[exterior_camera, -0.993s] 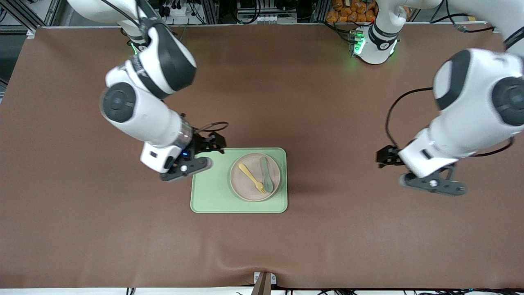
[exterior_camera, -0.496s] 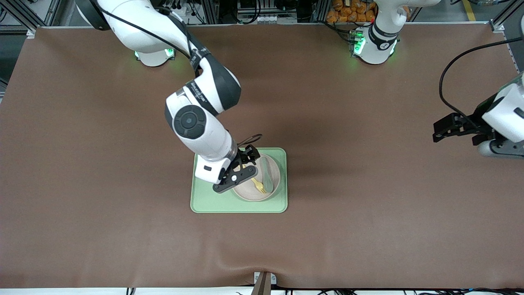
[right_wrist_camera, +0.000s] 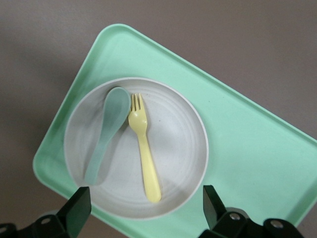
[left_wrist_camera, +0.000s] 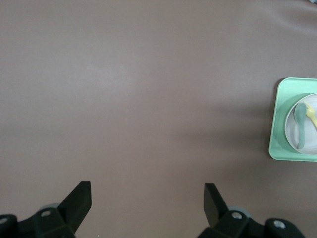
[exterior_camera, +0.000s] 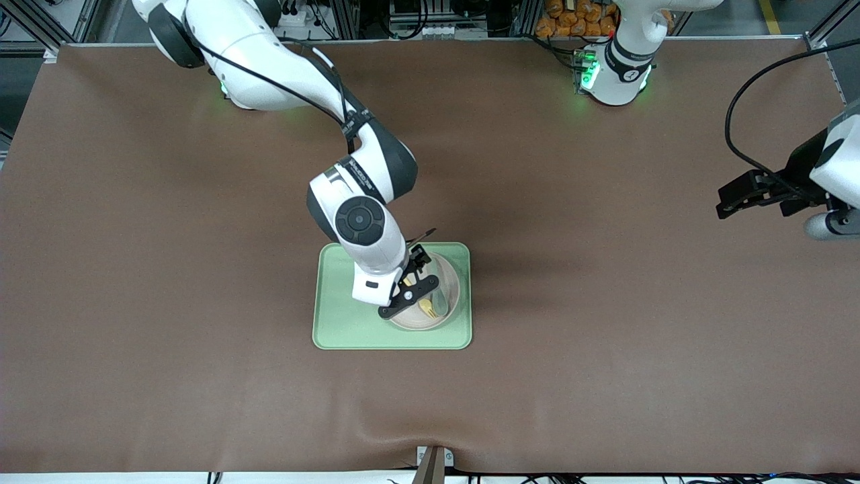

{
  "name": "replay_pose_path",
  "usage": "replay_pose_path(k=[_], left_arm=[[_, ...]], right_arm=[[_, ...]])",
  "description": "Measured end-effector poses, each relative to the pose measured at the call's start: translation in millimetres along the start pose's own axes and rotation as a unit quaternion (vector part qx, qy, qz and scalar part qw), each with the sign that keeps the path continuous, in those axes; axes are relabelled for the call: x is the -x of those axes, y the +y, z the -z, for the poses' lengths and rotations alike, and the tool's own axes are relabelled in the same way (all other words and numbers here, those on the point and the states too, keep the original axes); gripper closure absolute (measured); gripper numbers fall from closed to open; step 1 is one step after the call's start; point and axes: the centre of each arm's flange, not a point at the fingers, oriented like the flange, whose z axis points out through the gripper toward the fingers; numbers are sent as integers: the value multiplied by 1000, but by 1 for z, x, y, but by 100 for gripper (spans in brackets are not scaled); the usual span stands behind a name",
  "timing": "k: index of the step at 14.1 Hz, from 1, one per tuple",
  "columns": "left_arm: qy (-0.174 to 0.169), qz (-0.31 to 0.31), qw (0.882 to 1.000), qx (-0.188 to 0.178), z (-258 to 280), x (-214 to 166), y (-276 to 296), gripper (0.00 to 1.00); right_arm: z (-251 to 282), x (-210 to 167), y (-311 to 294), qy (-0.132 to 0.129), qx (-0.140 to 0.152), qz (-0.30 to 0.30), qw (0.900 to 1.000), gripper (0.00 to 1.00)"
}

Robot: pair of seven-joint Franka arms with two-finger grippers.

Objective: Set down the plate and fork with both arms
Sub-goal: 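Open the left gripper and withdraw it while the right gripper reaches the plate, then lower the right gripper and grasp the yellow fork on the plate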

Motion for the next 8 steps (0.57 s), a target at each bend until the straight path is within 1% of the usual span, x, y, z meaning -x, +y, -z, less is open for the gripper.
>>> replay_pose_path(k=[2,3,4,5,8], left_arm=[[-3,13,1000,-1,3,9,-17,0],[-4,20,1000,-1,3,13,-26,0],[-4,24,1000,-1,3,18,-31,0],[-2,27,1000,-1,3,23,-34,0],[1,28,1000,-1,2,31,-37,0]], right_arm=[[-18,0,-2,-5,13,13,1000,0],[-26,1,-4,-7,18,17,1000,4],[-33,0,-8,-4,19,21,1000,4],[-39,-1,-10,-1,19,23,1000,9],[-57,-2,-15,7,24,30,999,9]])
